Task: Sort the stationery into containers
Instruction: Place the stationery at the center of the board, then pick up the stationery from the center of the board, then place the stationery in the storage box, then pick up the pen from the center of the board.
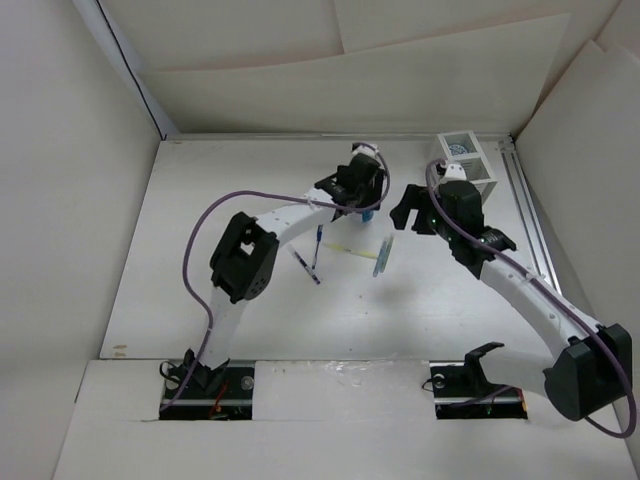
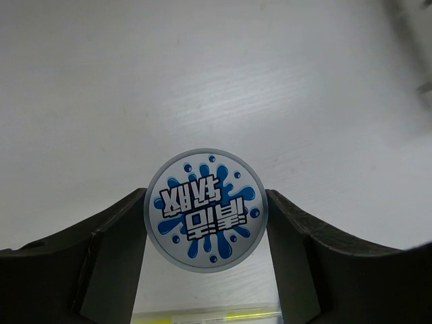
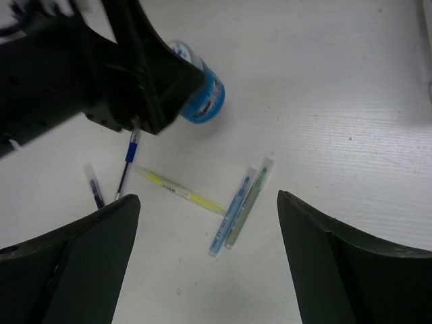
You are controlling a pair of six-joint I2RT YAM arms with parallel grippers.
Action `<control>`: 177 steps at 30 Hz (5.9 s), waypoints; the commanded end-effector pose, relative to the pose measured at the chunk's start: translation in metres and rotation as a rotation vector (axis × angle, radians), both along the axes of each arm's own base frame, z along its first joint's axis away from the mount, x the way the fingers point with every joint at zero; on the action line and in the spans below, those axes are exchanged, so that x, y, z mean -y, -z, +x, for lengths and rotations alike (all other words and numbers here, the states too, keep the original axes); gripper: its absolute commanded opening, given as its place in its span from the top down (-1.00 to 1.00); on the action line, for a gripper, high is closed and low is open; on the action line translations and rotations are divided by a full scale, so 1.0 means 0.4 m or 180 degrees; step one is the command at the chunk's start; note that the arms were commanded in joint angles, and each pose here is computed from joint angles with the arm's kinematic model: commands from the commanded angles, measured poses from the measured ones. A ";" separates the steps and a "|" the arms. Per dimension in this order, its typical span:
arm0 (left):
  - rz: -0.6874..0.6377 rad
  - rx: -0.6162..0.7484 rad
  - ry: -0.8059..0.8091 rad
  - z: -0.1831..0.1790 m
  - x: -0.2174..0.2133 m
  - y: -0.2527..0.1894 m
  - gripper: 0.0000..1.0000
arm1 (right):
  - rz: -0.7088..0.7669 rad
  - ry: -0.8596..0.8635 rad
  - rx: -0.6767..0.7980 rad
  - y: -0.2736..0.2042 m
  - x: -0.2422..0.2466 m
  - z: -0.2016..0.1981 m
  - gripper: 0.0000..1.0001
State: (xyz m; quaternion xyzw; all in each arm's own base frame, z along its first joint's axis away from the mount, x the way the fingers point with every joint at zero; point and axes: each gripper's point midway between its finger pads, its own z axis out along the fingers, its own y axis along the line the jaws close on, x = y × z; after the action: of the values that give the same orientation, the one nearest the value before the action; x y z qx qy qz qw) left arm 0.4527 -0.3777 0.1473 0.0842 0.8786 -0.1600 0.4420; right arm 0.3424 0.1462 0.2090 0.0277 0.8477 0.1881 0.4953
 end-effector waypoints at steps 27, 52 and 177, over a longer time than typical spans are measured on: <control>-0.1468 0.0956 -0.0673 -0.219 -0.305 -0.440 -1.00 | -0.0325 0.0059 -0.0284 0.181 -0.150 0.156 -0.96; -0.0651 -0.0255 -0.1062 -0.479 -0.499 0.116 -0.55 | -0.1113 0.0256 -0.0455 0.286 -0.250 0.299 -0.58; -0.1784 0.0939 -0.2102 -0.577 -0.773 -0.216 -1.00 | -0.1226 -0.1606 -0.0452 0.338 -0.711 0.050 0.05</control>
State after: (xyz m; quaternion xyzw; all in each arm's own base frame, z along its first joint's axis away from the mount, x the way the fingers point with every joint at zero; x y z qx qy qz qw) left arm 0.2233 -0.0819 0.2202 -0.2761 0.7230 -0.2407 0.5858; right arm 0.3451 0.4236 0.0609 -0.2634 0.8889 0.1464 0.3450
